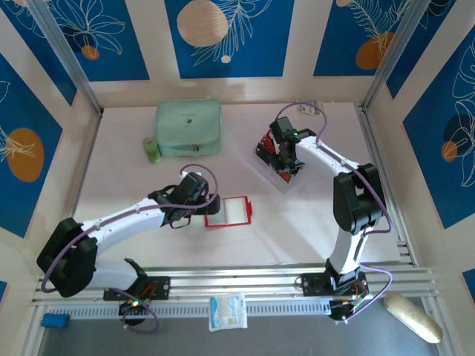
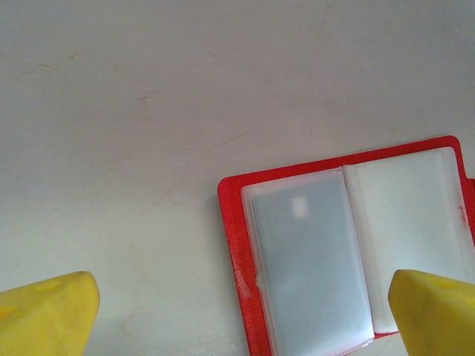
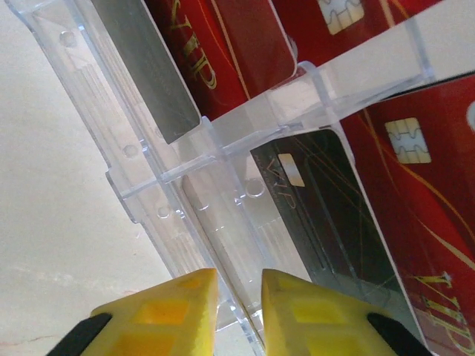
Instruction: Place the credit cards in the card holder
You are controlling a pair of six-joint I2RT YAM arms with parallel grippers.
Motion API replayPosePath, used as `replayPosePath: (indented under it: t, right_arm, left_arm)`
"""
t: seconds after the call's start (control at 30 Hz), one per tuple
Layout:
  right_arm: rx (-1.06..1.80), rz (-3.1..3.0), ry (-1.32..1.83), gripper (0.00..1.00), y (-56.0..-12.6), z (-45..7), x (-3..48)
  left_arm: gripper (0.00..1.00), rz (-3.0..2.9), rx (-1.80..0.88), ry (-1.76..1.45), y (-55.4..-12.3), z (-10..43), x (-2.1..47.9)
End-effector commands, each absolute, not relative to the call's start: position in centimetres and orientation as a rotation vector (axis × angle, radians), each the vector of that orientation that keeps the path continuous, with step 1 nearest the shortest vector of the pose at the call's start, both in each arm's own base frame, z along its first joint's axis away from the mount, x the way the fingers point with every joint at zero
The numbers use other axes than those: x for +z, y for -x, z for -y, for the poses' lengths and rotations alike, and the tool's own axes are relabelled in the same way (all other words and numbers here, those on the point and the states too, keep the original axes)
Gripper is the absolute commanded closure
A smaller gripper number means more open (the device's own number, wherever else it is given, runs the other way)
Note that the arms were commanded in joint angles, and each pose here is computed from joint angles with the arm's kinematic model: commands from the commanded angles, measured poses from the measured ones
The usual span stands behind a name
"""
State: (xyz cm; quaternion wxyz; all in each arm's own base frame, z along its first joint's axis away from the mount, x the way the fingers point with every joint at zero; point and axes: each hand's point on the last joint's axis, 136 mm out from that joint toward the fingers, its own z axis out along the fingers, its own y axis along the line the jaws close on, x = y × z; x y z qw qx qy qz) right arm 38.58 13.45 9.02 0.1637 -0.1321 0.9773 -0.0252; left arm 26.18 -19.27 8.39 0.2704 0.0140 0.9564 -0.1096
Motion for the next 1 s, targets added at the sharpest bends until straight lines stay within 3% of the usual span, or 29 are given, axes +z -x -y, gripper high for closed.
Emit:
replayPosePath:
  t: [0.0,0.3,0.57,0.73,0.97]
  right_arm:
    - [-0.08,-2.776,0.414,0.82,-38.6,-13.7,9.7]
    - [-0.127,-2.685,0.563,1.0,-38.7,-14.4,11.5]
    - [-0.081,-2.584,0.588,1.0,-37.6,-16.4,16.1]
    - [0.167,-2.538,0.507,1.0,-35.8,-19.3,19.0]
    - [0.852,-2.454,0.276,1.0,-32.2,-25.2,20.0]
  left_arm:
    - [0.0,-2.578,-0.276,-0.051,-26.0,18.7,8.3]
    - [0.0,-2.575,-0.278,-0.056,-26.1,18.8,8.5]
    - [0.0,-2.589,-0.261,-0.087,-26.3,19.1,8.4]
    - [0.0,-2.617,-0.241,-0.114,-26.5,19.4,7.7]
    - [0.0,-2.655,-0.211,-0.15,-26.7,19.8,6.5]
